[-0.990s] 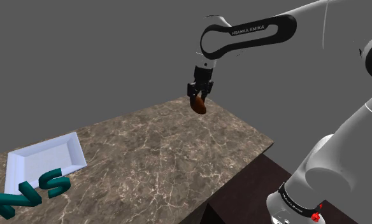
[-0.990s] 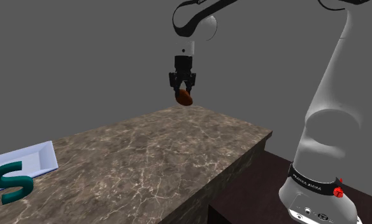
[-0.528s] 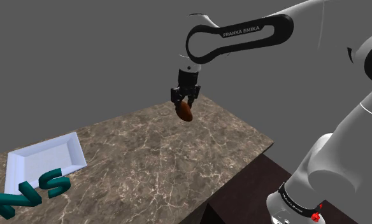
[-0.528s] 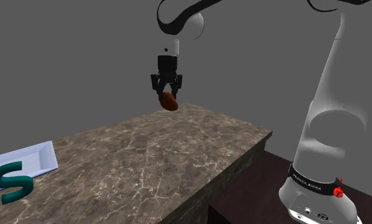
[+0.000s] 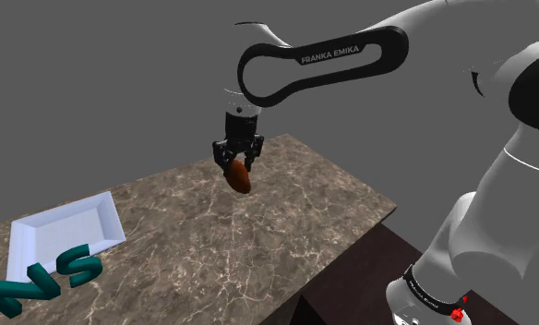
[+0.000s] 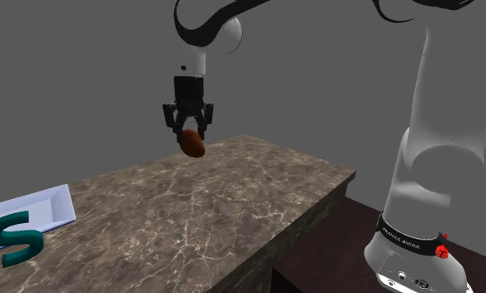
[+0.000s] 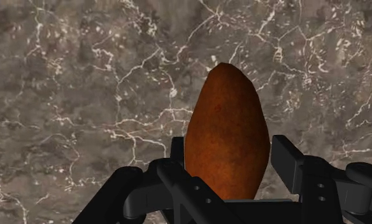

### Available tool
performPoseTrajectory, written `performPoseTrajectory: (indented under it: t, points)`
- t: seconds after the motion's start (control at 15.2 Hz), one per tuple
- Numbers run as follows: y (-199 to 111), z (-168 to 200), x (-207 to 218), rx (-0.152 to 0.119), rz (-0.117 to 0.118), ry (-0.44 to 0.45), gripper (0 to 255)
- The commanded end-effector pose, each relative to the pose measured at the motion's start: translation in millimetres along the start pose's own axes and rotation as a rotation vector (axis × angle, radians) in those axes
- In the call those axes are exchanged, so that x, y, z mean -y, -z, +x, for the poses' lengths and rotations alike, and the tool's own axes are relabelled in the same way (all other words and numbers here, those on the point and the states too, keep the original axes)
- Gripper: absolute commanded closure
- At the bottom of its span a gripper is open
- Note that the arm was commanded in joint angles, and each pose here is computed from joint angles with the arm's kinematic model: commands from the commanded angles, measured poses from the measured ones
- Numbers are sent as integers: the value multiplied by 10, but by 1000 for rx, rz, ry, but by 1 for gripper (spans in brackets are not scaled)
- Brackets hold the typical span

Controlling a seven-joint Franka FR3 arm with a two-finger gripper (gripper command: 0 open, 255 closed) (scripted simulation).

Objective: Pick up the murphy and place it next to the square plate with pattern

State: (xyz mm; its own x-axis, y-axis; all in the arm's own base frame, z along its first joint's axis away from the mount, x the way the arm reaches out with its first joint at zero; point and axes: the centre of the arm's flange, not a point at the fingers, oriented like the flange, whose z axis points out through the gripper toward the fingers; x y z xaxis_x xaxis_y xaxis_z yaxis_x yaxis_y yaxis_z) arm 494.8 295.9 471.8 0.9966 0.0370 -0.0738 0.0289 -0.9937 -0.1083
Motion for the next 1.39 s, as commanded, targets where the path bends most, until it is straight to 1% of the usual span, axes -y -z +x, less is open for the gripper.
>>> performPoseTrajectory:
  t: [0.0,1.32]
  points:
    - [-10,-14,276,0,1,-2,255]
    - [-294,-139,2869,0,1,-2,255]
